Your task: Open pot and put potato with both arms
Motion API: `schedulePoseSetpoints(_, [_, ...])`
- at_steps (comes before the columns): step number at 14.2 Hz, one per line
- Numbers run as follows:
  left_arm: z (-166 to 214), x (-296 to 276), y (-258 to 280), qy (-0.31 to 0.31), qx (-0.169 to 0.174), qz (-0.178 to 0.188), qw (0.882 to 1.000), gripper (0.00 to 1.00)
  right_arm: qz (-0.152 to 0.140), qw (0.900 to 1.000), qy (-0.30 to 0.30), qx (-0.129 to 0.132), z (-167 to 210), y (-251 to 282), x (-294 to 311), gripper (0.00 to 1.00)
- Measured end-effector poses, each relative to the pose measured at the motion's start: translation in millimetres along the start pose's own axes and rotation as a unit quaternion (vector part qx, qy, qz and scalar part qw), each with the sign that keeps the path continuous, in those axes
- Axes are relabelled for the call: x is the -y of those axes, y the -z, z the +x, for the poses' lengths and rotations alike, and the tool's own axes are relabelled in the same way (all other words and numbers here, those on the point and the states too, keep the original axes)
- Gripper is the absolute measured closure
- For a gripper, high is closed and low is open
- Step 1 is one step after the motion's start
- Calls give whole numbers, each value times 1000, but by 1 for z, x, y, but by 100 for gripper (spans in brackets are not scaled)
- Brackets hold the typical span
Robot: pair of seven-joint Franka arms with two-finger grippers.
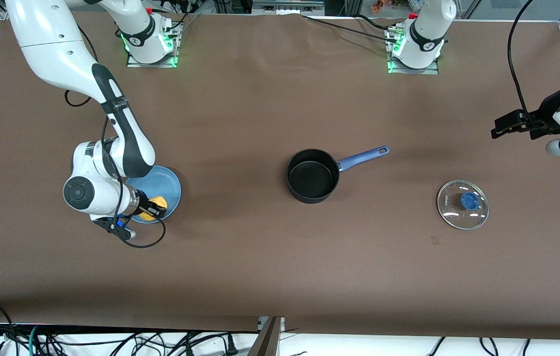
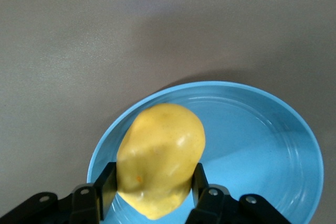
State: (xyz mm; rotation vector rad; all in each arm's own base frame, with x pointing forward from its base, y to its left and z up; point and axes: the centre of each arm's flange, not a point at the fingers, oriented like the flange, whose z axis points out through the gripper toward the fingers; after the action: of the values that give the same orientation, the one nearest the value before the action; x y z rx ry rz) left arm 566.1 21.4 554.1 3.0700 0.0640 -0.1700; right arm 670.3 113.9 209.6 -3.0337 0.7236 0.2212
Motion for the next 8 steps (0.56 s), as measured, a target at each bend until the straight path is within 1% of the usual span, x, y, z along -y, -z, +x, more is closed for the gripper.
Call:
schedulePoseSetpoints(1, [2,0,0,0,0,0,1000,0,3,1000,-2,3,-1,0,1,38])
schedulePoseSetpoints(2, [3,0,1,-1,0,0,1000,0,12,1000,-11,13,-3,0,3,38])
schedulePoseSetpoints(5, [3,0,3,-1,0,-1,1000,0,52,996,-50,50,-19,21,33,38])
schedulePoseSetpoints(6, [3,-1,3,-1,0,-1,1000,0,62,994,-68,59,-29,33,51,38])
schedulePoseSetpoints(8, [3,-2,3,-2,1,0,1000,0,94,986,-114,82,-60,62,98,38])
